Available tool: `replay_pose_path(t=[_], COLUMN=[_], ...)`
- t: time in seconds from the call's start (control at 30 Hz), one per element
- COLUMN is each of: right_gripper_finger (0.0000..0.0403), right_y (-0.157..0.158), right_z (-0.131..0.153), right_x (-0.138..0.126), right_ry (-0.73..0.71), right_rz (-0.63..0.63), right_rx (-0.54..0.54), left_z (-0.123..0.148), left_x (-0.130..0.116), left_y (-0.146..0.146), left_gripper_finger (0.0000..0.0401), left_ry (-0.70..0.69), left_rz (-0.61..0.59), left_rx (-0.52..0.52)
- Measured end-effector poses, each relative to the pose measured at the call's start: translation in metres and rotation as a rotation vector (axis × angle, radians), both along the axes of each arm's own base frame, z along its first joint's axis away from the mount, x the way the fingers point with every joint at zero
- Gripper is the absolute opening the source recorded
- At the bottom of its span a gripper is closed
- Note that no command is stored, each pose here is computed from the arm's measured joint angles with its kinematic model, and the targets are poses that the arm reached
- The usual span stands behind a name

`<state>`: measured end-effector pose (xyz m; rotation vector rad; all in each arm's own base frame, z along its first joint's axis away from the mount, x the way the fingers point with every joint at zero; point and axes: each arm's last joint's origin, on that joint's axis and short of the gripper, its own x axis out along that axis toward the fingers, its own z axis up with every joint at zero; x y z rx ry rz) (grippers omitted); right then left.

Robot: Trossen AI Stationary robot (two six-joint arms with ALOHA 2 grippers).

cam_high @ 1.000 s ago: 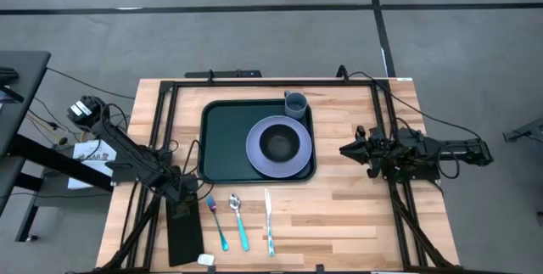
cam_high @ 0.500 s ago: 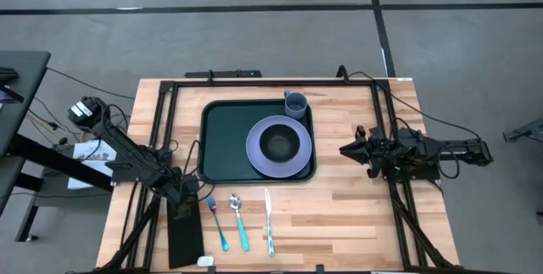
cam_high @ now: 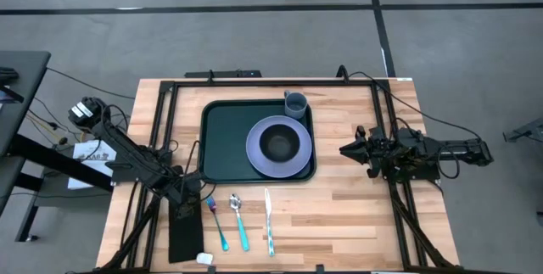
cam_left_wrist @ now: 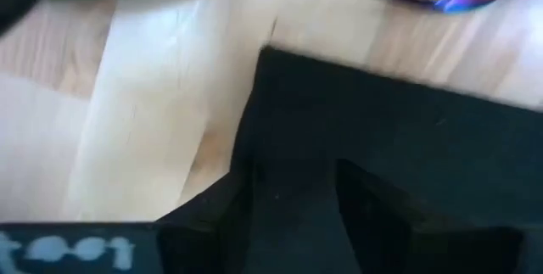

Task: Set up tray
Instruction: Put the black napkin on the green serving tray to the left of the purple plate

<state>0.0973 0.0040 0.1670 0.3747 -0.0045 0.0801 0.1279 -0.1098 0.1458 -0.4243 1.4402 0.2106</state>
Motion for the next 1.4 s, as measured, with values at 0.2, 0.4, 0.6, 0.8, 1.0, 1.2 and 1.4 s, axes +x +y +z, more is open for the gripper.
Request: replay_pose_path(t=[0.2, 0.4, 0.6, 0.8, 1.0, 1.2, 1.4], right_gripper_finger=[0.0053, 0.0053, 0.0053, 0.0053, 0.0053, 0.0053, 0.0053], right_y=[0.000, 0.000, 0.000, 0.000, 0.000, 0.000, 0.000], right_z=[0.000, 0.000, 0.000, 0.000, 0.000, 0.000, 0.000], right_x=[0.000, 0.000, 0.000, 0.000, 0.000, 0.000, 0.000], right_ry=[0.000, 0.000, 0.000, 0.000, 0.000, 0.000, 0.000], right_rz=[0.000, 0.000, 0.000, 0.000, 0.000, 0.000, 0.000], right_rx=[0.000, 0.000, 0.000, 0.000, 0.000, 0.000, 0.000], left_z=[0.000, 0.000, 0.000, 0.000, -0.008, -0.016, -0.013], left_x=[-0.002, -0.003, -0.007, -0.005, -0.001, 0.005, 0.004], left_y=[0.001, 0.001, 0.004, 0.004, 0.001, -0.004, -0.004], left_gripper_finger=[0.0149, 0.0149, 0.0149, 0.0148, 0.0148, 0.0148, 0.0148], left_ry=[0.030, 0.053, 0.092, 0.054, 0.067, 0.089, 0.069], left_rz=[0.002, 0.005, 0.032, 0.019, -0.029, -0.085, -0.087], left_rx=[-0.001, -0.004, 0.028, 0.044, 0.092, 0.078, 0.068])
